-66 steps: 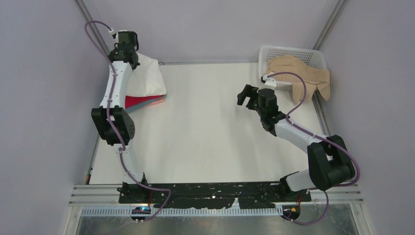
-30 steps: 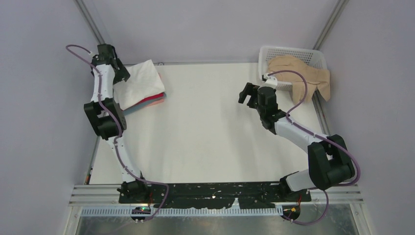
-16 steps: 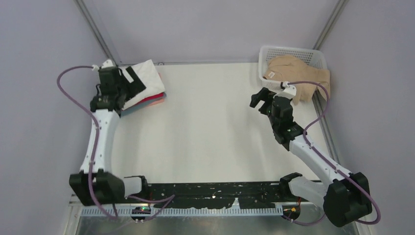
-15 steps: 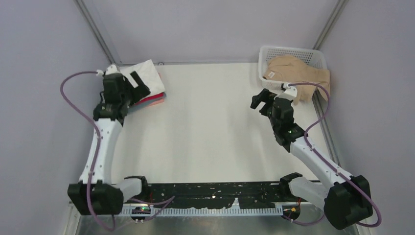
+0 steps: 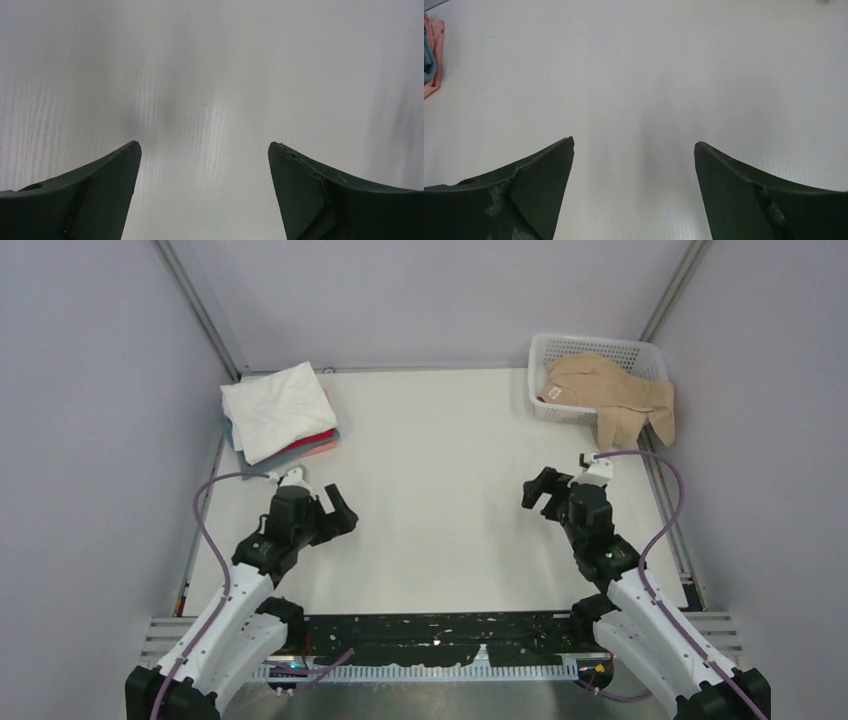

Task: Fold and stack the t-shirts
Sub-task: Reset both arms

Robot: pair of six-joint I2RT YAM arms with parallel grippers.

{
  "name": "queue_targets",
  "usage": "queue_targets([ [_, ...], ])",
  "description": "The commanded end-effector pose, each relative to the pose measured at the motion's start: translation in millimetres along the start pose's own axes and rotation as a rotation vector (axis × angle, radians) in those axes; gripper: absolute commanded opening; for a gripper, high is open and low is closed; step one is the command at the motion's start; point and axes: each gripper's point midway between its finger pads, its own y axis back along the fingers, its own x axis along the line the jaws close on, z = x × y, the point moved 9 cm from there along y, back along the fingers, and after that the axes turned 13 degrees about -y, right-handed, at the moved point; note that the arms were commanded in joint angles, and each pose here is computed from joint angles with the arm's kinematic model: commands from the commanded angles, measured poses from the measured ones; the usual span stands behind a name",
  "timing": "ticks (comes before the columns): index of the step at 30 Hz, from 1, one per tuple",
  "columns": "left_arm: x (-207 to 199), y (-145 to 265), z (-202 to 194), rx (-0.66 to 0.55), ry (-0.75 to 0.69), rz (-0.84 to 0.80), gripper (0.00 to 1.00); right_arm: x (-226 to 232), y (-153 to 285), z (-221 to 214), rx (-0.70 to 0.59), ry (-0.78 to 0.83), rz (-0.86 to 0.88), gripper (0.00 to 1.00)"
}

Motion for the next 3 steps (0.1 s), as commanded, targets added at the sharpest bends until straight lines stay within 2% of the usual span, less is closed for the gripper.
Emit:
queue_targets([
  [1, -3.4, -0.2, 10.7, -0.087, 0.013, -0.014, 1.0, -9.1, 8.9, -10.8, 0.02, 0.011, 0.028, 0.95],
  [3, -2.8, 2.7, 12.0, -0.093, 0.001, -0.011, 1.0, -9.3, 12.7, -10.1, -0.001, -0.006, 0.045, 0.95],
])
